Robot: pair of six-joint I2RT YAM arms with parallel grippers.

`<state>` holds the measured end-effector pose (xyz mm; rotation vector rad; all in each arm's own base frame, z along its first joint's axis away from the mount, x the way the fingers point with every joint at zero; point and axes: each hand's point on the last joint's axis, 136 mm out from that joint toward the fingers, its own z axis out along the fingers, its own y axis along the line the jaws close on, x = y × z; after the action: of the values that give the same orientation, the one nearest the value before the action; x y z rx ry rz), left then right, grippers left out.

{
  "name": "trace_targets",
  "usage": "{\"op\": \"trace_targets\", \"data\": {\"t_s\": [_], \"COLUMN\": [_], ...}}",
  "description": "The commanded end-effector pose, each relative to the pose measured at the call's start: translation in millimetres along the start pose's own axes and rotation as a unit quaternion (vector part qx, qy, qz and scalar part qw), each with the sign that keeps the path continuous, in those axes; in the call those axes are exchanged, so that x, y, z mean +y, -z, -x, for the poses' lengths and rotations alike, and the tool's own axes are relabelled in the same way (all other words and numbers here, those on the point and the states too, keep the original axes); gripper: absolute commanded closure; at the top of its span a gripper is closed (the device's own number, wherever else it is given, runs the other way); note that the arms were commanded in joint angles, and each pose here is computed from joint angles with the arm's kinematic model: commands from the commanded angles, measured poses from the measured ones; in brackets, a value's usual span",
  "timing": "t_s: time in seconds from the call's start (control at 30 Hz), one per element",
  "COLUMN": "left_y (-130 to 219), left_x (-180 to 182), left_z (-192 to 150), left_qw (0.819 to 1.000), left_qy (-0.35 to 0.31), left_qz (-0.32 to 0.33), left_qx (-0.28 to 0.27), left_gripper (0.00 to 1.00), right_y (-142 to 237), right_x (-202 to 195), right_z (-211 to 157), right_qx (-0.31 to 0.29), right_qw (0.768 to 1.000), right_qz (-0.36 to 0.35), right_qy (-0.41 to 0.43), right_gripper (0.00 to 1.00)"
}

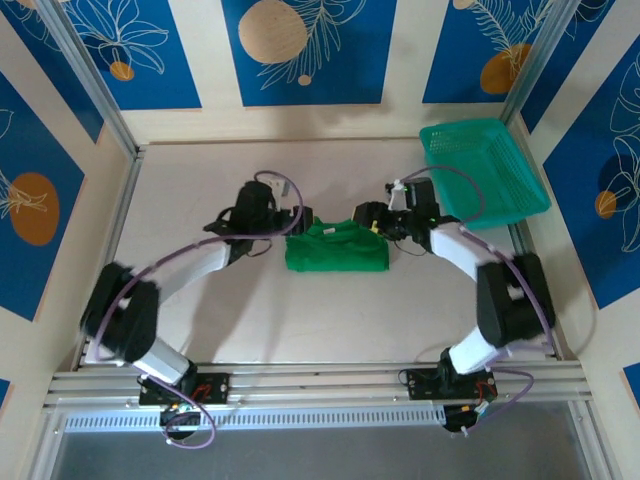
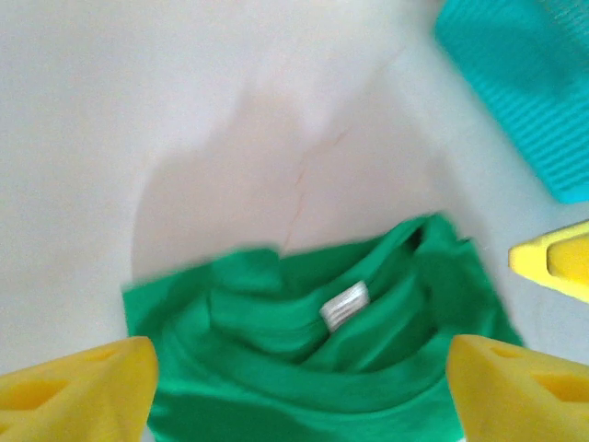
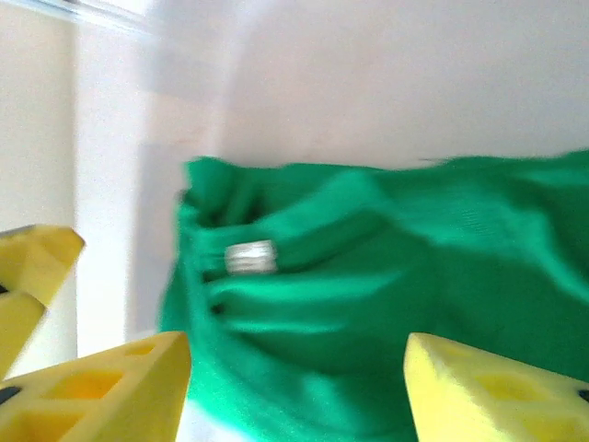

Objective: Fold the inside-out t-shirt

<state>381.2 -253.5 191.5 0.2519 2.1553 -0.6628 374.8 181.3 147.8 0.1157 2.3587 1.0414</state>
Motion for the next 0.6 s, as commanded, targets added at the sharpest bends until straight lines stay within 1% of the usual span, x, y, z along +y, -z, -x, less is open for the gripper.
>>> {"op": "trace_targets", "data": {"t_s": [0.0,0.07,0.13,0.2,0.23,0.27,0.3,0.33,0.37,0.4,0.43,0.47,0.5,0.53,0.57], "left_y": [45.0,65.2,83.4,99.5,103.4,100.9,97.7,93.6,88.3,82.8,77.9,71.0,66.1,63.7,62.8], "left_x": [9.8,41.1,72.4,104.6,115.4,124.8,132.1,138.6,144.2,152.0,155.8,156.7,156.2,155.8,157.6], "left_z": [18.0,12.8,-1.0,-16.4,-20.9,-33.3,-44.8,-56.5,-65.7,-76.7,-81.2,-81.0,-81.8,-76.2,-67.6], "left_qw": [0.994,0.983,0.963,0.932,0.919,0.911,0.913,0.922,0.937,0.948,0.95,0.948,0.948,0.949,0.948], "left_qy": [-0.093,-0.119,-0.158,-0.205,-0.226,-0.258,-0.271,-0.267,-0.248,-0.228,-0.226,-0.239,-0.247,-0.246,-0.242], "left_qz": [0.054,0.139,0.217,0.298,0.321,0.319,0.301,0.275,0.239,0.218,0.21,0.202,0.194,0.186,0.186], "left_qx": [-0.02,-0.031,-0.03,-0.03,-0.038,-0.041,-0.047,-0.049,-0.054,-0.046,-0.045,-0.058,-0.054,-0.066,-0.092], "left_gripper": [0.0,0.0,0.01,0.01,0.01,0.01,0.01,0.01,0.01,0.01,0.01,0.01,0.01,0.01,0.01], "right_y": [57.3,85.1,106.9,117.6,117.5,117.7,115.9,114.3,113.8,113.5,110.3,107.9,103.7,99.4,95.4], "right_x": [14.2,11.0,0.1,-12.9,-23.0,-32.9,-45.3,-57.7,-70.2,-83.8,-94.9,-105.2,-111.2,-110.1,-113.4], "right_z": [19.4,18.7,13.8,3.5,-4.2,-9.0,-14.0,-16.3,-15.3,-14.2,-13.6,-8.3,-3.0,3.4,11.8], "right_qx": [-0.112,-0.165,-0.205,-0.232,-0.233,-0.237,-0.239,-0.243,-0.255,-0.264,-0.263,-0.27,-0.26,-0.255,-0.26], "right_qw": [0.986,0.964,0.937,0.907,0.899,0.892,0.891,0.892,0.896,0.902,0.907,0.908,0.911,0.909,0.908], "right_qz": [-0.06,-0.107,-0.149,-0.172,-0.18,-0.185,-0.187,-0.189,-0.186,-0.182,-0.181,-0.186,-0.194,-0.191,-0.192], "right_qy": [0.11,0.181,0.24,0.306,0.325,0.337,0.338,0.332,0.314,0.288,0.273,0.262,0.257,0.267,0.267], "right_gripper": [0.01,0.01,0.01,0.01,0.01,0.01,0.01,0.01,0.01,0.01,0.01,0.01,0.01,0.01,0.01]}}
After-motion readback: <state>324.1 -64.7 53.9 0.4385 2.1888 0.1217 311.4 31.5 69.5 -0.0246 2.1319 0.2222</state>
